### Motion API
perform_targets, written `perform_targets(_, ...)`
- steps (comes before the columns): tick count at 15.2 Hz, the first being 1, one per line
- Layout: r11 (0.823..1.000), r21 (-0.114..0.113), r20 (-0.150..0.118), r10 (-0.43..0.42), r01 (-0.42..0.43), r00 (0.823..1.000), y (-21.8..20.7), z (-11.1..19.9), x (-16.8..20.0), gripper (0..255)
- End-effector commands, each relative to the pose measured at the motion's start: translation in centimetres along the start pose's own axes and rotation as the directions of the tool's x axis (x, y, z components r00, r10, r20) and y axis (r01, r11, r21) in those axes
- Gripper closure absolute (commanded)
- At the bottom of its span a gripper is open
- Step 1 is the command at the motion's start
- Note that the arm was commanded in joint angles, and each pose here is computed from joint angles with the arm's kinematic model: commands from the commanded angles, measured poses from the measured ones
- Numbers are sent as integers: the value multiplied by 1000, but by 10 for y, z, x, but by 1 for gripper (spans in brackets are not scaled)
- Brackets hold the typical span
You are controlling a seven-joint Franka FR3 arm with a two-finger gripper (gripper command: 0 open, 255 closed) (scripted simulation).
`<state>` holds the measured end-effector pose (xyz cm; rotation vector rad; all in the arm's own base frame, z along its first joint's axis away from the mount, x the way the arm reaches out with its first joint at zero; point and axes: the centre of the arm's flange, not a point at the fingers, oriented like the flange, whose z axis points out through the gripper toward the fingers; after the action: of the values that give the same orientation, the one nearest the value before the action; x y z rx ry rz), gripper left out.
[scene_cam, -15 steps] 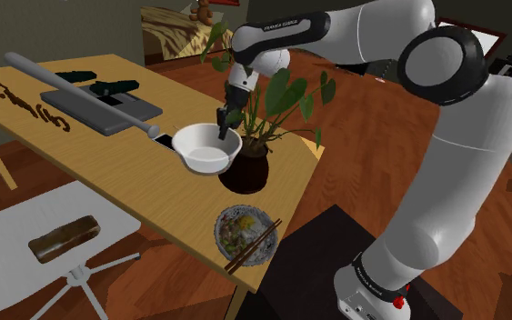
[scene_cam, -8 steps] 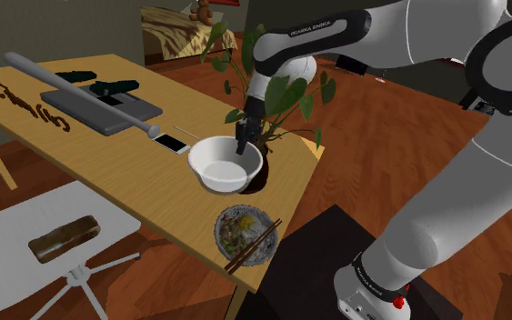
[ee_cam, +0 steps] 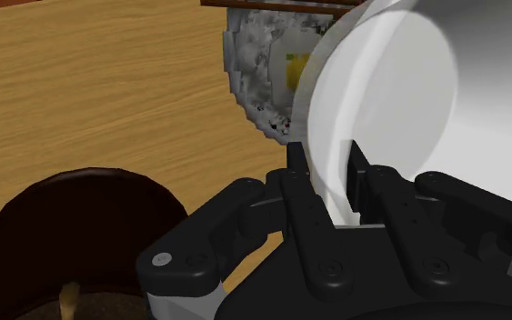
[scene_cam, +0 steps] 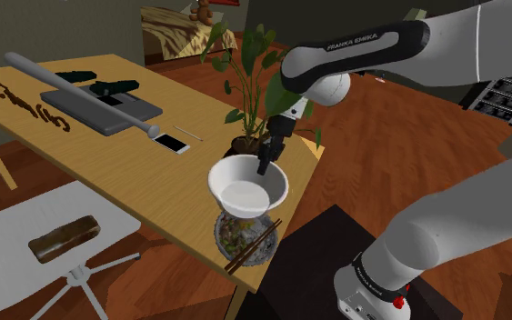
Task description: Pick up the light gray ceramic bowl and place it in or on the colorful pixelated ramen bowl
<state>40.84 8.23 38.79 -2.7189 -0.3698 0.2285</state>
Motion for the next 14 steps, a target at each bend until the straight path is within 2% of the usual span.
perform_targets(1,1000,0,-1,1,-1,1000,-8,4,-26,255)
perform_targets(2,1000,0,-1,1,-1,1000,-11,7,-41,255)
perform_targets(14,1000,0,-1,1,-1,1000,14,64,-34,255)
